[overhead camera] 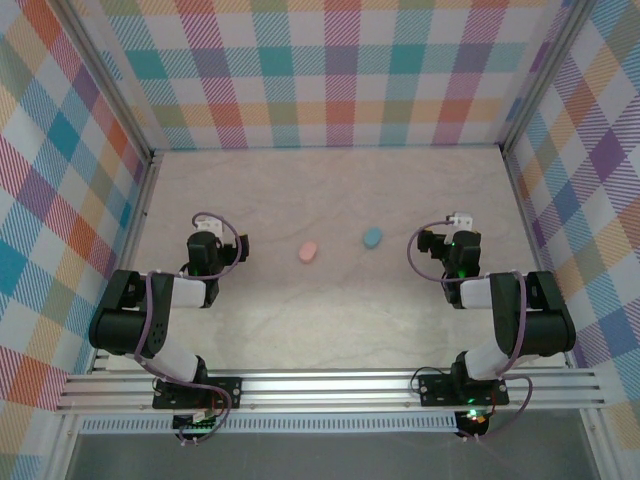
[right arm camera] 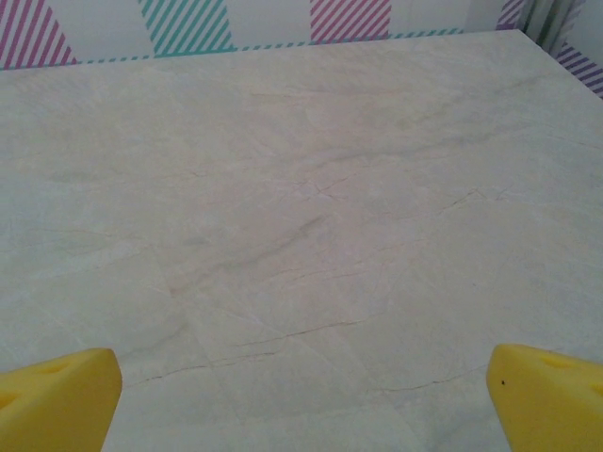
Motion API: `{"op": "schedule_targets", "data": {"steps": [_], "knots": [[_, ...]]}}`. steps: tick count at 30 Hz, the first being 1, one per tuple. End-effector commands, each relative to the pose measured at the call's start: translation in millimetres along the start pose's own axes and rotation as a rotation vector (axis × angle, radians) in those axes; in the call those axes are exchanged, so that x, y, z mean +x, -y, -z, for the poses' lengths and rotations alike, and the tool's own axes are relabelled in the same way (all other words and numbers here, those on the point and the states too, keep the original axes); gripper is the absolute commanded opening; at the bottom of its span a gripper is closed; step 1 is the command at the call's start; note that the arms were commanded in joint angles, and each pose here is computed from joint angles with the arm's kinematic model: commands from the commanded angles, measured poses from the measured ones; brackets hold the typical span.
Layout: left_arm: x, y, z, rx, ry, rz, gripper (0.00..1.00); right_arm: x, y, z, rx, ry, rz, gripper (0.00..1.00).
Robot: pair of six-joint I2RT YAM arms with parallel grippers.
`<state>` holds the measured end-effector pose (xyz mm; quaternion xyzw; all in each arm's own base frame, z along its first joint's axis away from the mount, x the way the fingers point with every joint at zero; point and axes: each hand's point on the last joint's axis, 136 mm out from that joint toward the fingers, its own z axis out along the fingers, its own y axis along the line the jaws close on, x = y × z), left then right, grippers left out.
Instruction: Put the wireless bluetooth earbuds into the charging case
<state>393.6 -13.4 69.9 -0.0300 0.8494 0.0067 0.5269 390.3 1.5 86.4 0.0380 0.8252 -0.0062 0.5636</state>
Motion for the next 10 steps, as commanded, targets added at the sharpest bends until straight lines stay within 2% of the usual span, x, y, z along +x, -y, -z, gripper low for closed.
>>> {"op": "schedule_targets", "data": {"steps": [1,10], "knots": [[-10.9,-2.0,-0.3,0.005,0.042,0.019,1.00,-8.8,-4.0,-2.9,-0.024,0.020,-0.001,1.00],[-10.8,-2.0,-0.2,0.005,0.042,0.019,1.00,-8.9,-4.0,-3.1,-0.025,0.021,-0.002,1.00]]}}
